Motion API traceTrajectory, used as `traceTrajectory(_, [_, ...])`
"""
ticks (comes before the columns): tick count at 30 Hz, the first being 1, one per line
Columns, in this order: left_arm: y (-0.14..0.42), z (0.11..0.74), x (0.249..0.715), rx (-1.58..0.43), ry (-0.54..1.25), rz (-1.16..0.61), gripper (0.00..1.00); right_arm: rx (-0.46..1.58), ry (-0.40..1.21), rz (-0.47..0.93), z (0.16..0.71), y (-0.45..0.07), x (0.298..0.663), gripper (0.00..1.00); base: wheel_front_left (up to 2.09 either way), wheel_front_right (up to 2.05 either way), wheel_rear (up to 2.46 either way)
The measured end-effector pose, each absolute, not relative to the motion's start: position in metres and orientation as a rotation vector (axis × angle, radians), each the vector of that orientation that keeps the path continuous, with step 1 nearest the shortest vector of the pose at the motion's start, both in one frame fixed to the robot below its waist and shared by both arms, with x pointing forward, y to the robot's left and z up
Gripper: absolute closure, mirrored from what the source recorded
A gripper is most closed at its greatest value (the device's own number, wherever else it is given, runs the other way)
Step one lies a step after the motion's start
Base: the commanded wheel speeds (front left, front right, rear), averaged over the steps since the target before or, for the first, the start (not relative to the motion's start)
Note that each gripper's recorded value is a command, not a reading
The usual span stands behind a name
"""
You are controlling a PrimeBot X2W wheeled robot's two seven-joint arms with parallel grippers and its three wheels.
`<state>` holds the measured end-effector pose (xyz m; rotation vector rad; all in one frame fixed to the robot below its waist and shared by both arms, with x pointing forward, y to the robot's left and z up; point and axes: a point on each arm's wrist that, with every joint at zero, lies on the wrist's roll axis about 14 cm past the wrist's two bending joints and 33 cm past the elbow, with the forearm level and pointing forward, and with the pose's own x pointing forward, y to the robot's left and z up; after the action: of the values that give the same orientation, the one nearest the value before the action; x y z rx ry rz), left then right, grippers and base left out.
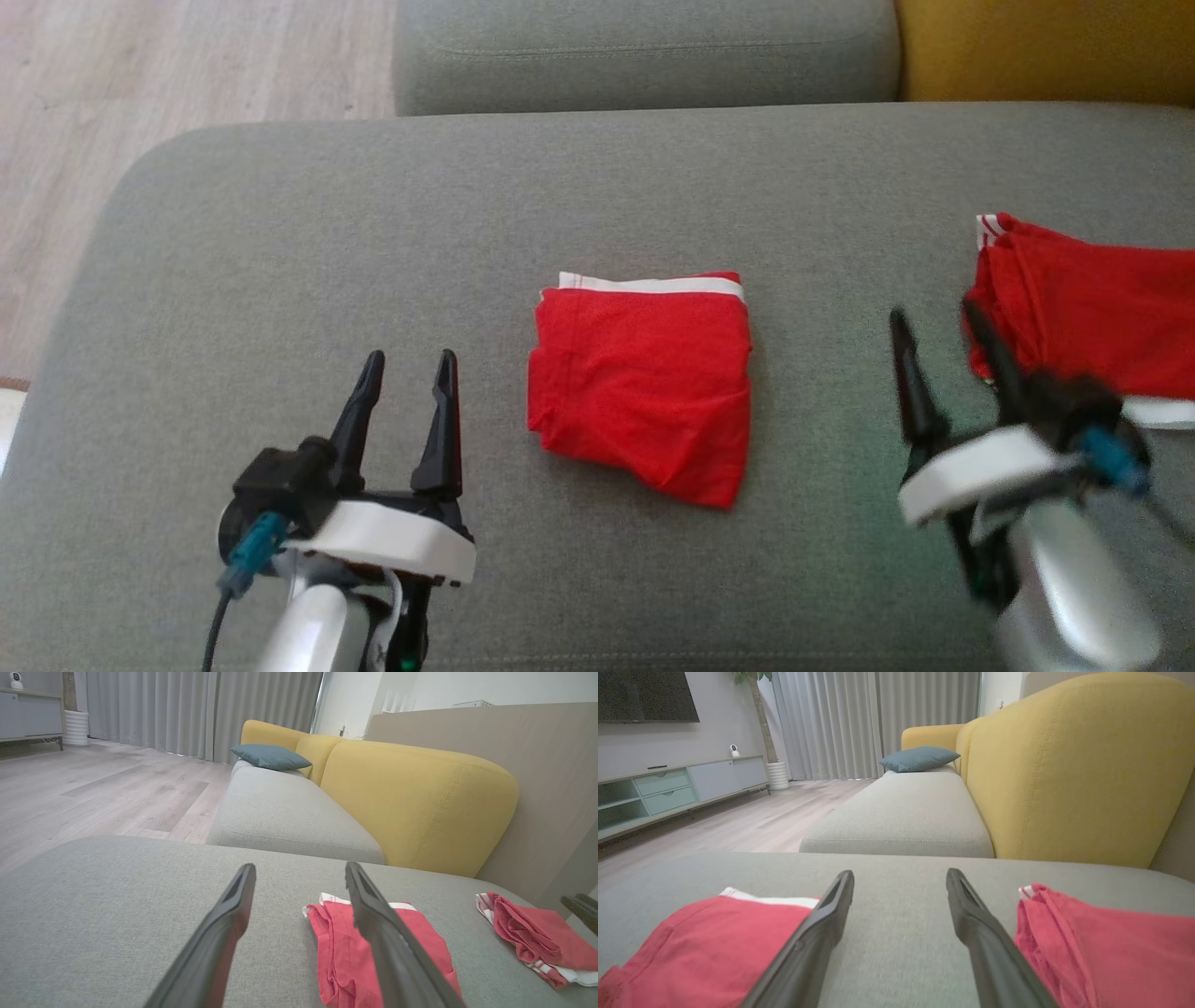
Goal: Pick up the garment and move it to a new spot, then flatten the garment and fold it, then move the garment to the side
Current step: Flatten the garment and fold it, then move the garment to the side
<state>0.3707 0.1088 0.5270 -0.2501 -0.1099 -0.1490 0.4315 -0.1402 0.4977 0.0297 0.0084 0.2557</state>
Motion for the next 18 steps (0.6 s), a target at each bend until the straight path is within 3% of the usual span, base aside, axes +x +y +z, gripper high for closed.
traceTrajectory(7, [0.105, 0.527, 0.376, -0.253, -0.11, -0.159, 0.0, 0.048, 0.018, 0.175, 0.482, -0.145, 0.39, 0.0, 0.0, 0.0, 0.0])
traceTrajectory(18, [0.102, 0.525, 0.377, -0.255, -0.101, -0.167, 0.0, 0.072, 0.023, 0.165, 0.485, -0.144, 0.382, 0.0, 0.0, 0.0, 0.0])
